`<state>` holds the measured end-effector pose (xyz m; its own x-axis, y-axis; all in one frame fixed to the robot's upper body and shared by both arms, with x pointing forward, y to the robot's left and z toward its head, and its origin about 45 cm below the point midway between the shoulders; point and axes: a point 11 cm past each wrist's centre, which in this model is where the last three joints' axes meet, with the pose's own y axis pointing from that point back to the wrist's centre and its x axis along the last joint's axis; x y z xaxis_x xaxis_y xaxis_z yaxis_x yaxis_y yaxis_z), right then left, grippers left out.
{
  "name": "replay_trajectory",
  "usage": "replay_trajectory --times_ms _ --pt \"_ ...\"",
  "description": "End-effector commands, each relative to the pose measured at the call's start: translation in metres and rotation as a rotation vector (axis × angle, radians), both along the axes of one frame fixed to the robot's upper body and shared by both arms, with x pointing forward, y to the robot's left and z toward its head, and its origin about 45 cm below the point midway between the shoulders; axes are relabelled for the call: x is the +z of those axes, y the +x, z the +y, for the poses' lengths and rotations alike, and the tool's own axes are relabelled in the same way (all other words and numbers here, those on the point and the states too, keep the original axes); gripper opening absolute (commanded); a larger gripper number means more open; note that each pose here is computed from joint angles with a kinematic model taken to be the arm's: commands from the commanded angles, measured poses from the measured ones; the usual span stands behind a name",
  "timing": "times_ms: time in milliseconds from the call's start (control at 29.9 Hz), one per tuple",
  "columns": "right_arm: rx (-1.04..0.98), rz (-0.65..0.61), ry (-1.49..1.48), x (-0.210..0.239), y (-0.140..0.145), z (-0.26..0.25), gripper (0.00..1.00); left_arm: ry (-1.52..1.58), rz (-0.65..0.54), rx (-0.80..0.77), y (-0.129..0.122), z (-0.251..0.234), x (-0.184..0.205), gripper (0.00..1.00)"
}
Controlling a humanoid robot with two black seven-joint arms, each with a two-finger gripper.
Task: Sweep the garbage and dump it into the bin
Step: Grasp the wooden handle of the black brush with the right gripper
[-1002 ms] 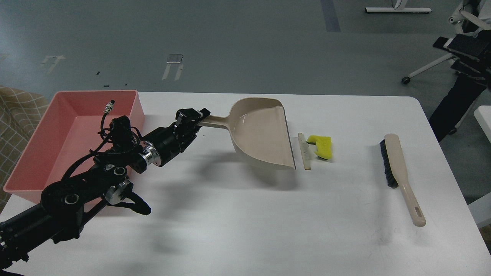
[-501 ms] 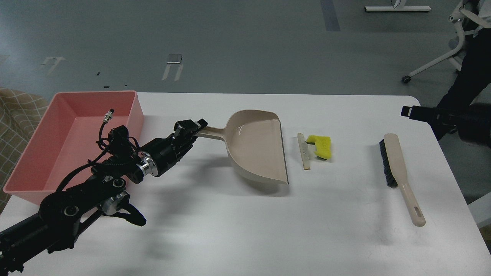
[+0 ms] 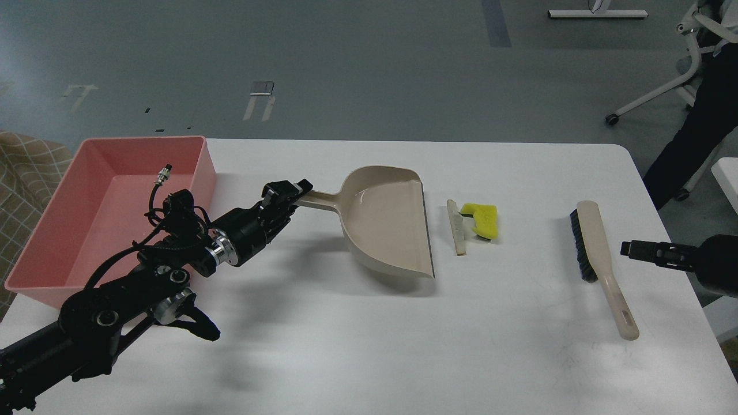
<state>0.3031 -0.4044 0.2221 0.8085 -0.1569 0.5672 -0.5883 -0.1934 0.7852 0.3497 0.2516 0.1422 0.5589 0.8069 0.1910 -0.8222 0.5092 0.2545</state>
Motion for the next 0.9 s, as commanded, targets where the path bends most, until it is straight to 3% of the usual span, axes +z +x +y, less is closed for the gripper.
replay_trajectory --times_ms 0,167,301,869 --pt "-0.019 -0.008 0.015 -0.010 -0.004 0.001 0.66 0.001 0.000 0.002 0.000 0.000 0.000 0.03" --pt "-0.027 0.007 0.013 -0.019 -0.008 0.004 0.66 -0.001 0.001 0.003 0.000 0.000 0.000 0.03" --pt "-0.054 0.039 -0.020 -0.030 -0.012 0.005 0.51 -0.001 0.001 0.006 0.000 0.002 0.000 0.03" --pt "-0.025 0.054 0.020 -0.040 -0.014 0.025 0.51 -0.002 -0.001 0.015 0.001 0.006 0.001 0.03"
